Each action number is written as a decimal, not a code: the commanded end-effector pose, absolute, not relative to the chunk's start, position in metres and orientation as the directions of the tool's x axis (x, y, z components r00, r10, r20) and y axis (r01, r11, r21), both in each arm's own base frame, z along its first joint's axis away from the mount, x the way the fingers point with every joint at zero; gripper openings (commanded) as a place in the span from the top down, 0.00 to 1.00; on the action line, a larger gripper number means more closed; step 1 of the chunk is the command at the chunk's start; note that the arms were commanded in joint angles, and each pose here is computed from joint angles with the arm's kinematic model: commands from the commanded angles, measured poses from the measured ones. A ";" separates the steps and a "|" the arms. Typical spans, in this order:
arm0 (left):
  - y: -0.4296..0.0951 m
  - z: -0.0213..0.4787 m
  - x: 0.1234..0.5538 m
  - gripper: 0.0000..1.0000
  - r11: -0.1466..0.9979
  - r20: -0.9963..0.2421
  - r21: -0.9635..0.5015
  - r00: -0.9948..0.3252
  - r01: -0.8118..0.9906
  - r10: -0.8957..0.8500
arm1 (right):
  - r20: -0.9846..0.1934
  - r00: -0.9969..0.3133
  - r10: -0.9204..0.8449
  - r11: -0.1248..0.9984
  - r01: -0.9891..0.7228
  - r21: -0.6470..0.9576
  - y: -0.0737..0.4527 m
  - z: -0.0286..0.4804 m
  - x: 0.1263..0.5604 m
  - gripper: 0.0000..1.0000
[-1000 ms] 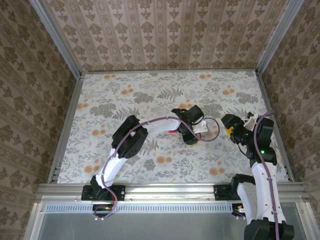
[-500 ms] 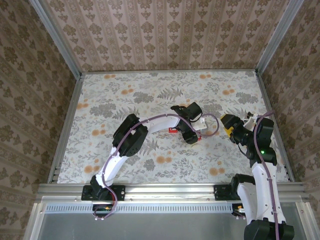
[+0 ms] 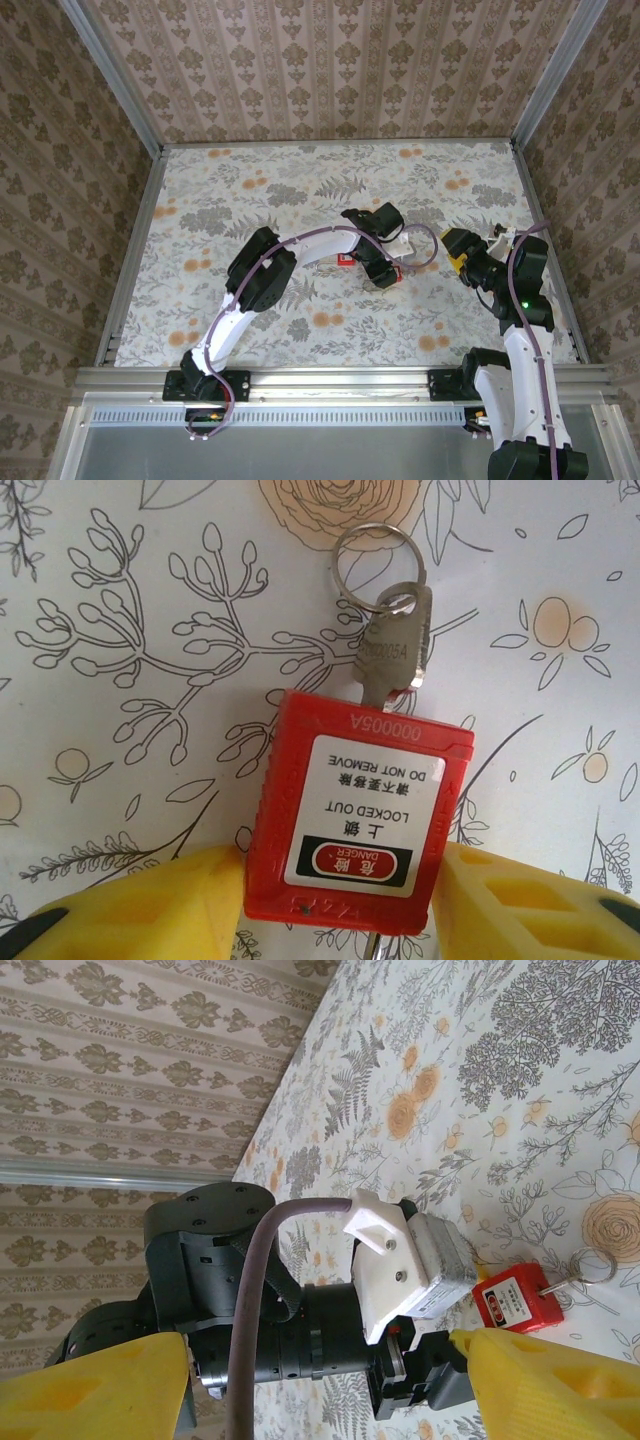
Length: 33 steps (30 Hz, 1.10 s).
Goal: Unlock with the key
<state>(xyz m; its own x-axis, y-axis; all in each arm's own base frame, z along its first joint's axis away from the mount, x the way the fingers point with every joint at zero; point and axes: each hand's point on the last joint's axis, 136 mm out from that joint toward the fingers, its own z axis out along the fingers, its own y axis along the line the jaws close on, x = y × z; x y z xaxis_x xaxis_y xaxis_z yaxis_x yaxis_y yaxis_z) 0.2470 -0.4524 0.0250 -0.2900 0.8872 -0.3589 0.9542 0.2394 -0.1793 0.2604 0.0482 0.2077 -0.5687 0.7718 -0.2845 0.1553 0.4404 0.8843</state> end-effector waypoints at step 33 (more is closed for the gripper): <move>-0.266 0.259 0.258 0.00 0.768 -0.903 0.192 -0.197 0.610 0.382 | -0.616 -0.385 0.687 0.693 0.089 0.716 0.029 0.304 0.271 0.00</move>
